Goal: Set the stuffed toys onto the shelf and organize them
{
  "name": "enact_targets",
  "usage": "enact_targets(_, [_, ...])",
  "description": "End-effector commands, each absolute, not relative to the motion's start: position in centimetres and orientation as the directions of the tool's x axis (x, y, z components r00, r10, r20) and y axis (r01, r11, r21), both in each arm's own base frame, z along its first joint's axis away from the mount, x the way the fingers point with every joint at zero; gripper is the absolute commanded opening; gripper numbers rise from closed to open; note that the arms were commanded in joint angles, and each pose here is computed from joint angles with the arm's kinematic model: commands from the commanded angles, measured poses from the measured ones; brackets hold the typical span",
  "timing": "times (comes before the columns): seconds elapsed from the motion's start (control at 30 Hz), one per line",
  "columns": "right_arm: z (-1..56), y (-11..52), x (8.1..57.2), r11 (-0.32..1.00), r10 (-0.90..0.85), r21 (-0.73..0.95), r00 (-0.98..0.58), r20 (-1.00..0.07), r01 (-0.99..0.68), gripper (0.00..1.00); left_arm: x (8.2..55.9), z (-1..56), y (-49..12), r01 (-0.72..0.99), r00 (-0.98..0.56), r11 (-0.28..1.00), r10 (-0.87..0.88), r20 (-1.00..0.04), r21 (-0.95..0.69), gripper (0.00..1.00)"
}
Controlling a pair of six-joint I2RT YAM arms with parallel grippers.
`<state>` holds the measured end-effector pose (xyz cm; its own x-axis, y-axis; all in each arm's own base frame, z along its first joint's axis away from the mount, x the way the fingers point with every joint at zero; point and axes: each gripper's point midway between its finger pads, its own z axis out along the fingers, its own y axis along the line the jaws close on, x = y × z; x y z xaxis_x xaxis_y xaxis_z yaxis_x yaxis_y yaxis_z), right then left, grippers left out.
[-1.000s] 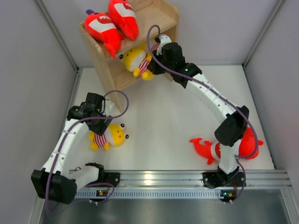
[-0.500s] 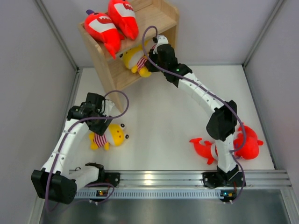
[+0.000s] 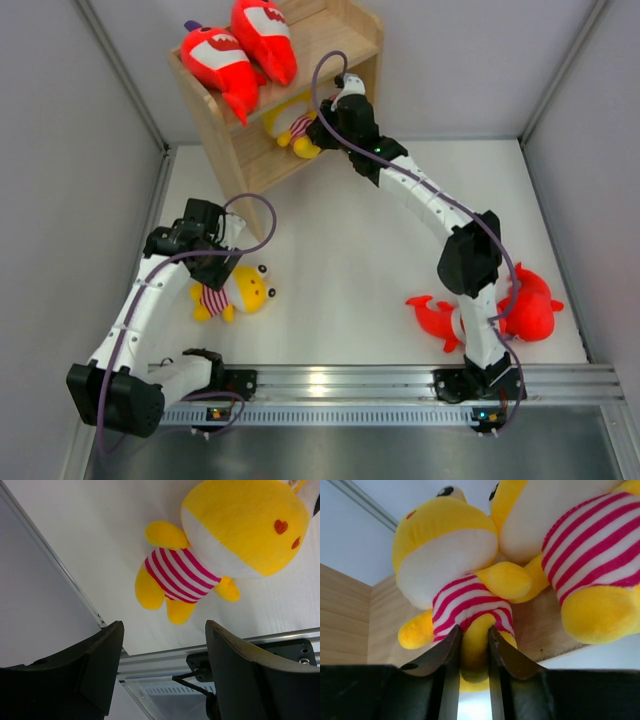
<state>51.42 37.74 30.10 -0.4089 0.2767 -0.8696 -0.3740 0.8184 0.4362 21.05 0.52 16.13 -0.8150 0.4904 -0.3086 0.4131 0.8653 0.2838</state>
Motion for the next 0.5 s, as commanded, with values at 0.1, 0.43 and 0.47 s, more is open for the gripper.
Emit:
enact_targets(0.1, [33.8, 36.8, 52.1, 0.805, 0.33, 0.447, -0.332, -0.884, -0.391, 0.41, 20.8, 16.5, 0.5, 0.411, -0.811, 0.868, 0.487, -0.323, 0.278, 0.72])
enact_targets(0.43, [39.0, 33.7, 48.3, 0.826, 0.243, 0.327, -0.235, -0.941, -0.458, 0.71, 20.8, 17.1, -3.7, 0.607, -0.686, 0.786, 0.594, -0.421, 0.12, 0.72])
enact_targets(0.47, [39.3, 33.5, 48.1, 0.829, 0.237, 0.319, -0.228, -0.944, -0.46, 0.73, 20.9, 17.3, -4.4, 0.659, -0.642, 0.745, 0.63, -0.437, 0.105, 0.73])
